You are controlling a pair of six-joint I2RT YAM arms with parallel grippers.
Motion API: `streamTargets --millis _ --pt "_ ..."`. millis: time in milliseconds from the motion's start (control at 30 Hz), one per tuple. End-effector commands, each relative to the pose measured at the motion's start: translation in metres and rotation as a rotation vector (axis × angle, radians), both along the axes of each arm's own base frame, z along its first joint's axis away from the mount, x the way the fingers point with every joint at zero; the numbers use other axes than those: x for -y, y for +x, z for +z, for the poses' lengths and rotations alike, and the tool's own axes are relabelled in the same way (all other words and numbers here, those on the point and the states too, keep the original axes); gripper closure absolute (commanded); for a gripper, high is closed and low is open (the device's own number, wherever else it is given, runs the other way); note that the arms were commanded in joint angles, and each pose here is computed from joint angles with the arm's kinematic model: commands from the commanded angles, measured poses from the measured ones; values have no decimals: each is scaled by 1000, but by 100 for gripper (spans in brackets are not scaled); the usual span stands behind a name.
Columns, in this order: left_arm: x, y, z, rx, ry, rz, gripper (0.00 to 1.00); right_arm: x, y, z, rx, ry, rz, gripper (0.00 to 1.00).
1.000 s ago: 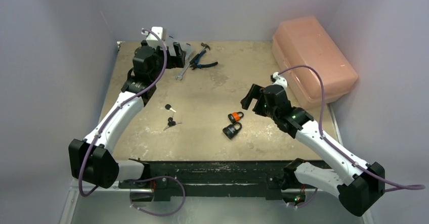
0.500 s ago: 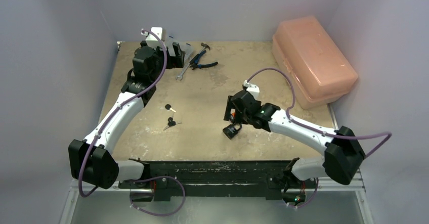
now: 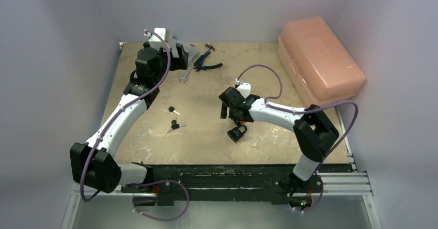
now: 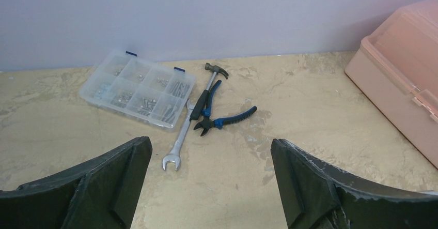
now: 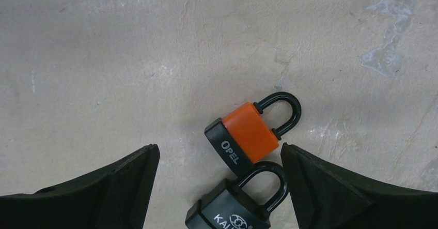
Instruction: Unlock with the key
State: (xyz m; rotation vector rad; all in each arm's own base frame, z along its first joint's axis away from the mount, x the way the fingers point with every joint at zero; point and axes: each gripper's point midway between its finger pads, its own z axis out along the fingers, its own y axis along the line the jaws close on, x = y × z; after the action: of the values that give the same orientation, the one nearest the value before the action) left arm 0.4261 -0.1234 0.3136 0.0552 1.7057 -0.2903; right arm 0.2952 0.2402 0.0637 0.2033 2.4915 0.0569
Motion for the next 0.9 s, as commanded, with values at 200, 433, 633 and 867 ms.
streamTargets --millis 200,433,633,867 --pt "-2 -1 21 57 7 7 7 -13 13 -13 -10 -13 -9 8" --pt "-1 -2 25 61 1 5 7 -16 19 -18 -1 -38 33 30" --pt "-2 -4 27 67 -1 6 8 -26 29 -15 21 -60 111 44" --pt "-3 -3 27 65 0 12 8 -63 53 11 113 -17 300 44"
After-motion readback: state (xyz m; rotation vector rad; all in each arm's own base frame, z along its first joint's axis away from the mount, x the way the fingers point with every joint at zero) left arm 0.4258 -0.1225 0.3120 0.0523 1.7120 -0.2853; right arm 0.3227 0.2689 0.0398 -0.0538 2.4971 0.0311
